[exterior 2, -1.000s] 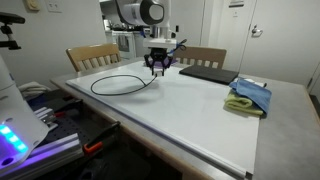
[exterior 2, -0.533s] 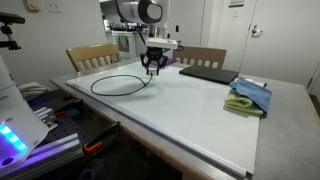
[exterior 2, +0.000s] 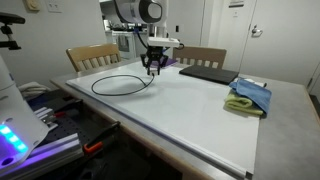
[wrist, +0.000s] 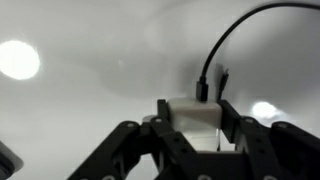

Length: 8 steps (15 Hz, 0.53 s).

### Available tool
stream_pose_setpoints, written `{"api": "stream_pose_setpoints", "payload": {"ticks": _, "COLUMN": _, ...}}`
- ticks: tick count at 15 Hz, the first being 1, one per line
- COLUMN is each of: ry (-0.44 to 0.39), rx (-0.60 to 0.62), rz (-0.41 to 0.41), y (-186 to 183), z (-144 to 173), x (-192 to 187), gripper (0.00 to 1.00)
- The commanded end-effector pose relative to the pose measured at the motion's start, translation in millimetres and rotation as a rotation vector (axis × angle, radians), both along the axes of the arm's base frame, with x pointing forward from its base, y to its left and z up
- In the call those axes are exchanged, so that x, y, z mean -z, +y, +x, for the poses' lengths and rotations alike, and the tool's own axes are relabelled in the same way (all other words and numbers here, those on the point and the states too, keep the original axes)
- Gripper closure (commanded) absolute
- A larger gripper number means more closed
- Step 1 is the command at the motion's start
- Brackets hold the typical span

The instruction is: Make a circle with the charger on the table

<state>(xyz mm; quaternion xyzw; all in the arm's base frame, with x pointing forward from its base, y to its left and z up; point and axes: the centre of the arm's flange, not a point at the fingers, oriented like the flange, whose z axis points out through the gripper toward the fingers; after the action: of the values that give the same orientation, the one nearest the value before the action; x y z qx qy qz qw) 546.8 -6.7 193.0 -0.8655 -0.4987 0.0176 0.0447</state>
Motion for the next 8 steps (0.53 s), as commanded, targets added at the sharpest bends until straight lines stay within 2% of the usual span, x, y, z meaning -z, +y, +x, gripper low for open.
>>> {"api": "stream_pose_setpoints", "payload": {"ticks": 1, "ry": 0.018, "rx": -0.19, "rz": -0.059, "y": -2.0, "z": 9.5, "x": -9.0, "gripper": 0.73}}
{"api": "stream_pose_setpoints", "payload": {"ticks": 8, "ry": -0.025, "rx": -0.557, "rz": -0.04, "y": 24.7, "z": 18.3, "x": -16.0, "gripper": 0.73}}
